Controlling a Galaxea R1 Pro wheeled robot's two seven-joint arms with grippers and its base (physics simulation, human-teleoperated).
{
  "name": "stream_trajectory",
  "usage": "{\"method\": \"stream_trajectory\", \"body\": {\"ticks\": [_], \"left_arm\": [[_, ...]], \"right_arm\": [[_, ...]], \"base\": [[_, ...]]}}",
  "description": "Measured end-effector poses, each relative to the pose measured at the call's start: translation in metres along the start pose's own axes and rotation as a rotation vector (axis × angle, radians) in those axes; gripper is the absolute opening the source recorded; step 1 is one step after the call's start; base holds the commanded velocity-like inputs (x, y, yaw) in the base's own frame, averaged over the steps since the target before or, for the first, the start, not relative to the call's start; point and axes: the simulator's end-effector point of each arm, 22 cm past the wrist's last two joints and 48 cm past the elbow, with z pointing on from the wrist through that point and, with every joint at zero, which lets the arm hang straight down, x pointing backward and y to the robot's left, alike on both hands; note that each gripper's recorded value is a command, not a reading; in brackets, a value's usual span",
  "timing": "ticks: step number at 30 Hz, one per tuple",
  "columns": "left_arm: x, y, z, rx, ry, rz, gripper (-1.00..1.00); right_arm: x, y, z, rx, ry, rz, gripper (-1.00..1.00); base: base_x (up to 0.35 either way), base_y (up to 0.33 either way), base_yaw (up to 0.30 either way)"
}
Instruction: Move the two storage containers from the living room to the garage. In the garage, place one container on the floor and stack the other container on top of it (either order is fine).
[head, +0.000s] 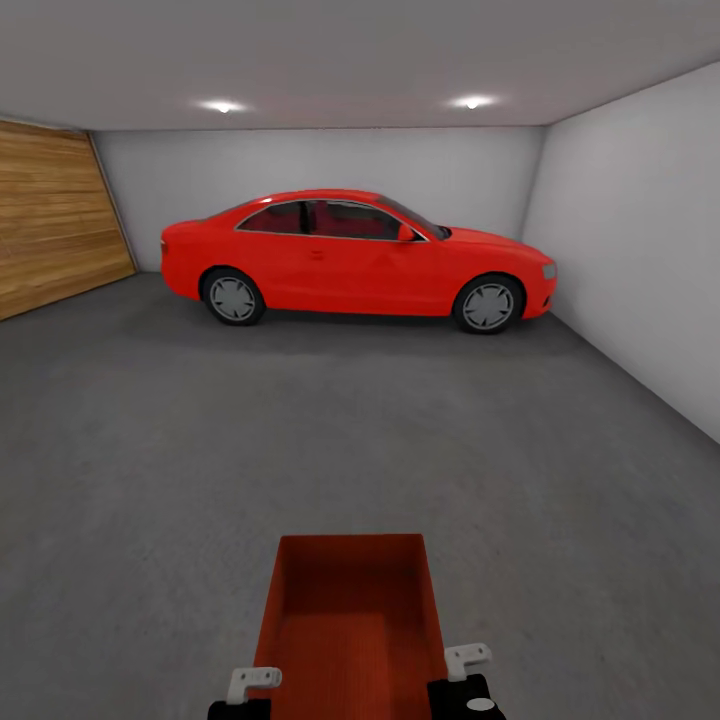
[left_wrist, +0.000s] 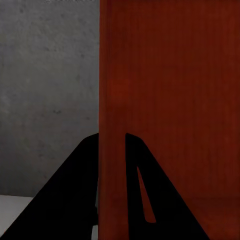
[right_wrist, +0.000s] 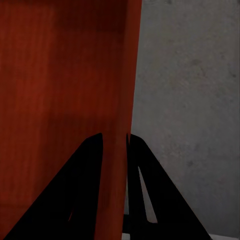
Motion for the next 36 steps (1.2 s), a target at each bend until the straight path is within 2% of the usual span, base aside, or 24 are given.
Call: {"method": "stream_trajectory", "body": {"ticks": [36], "left_arm": [[-0.0003, 0.0, 0.0001, 0.0, 0.0, 0.001, -1.0]], "right_arm": [[0.0, -0.0001, 0.0, 0.0, 0.0, 0.001, -1.0]], "base": [[0.148, 0.0, 0.0]]}}
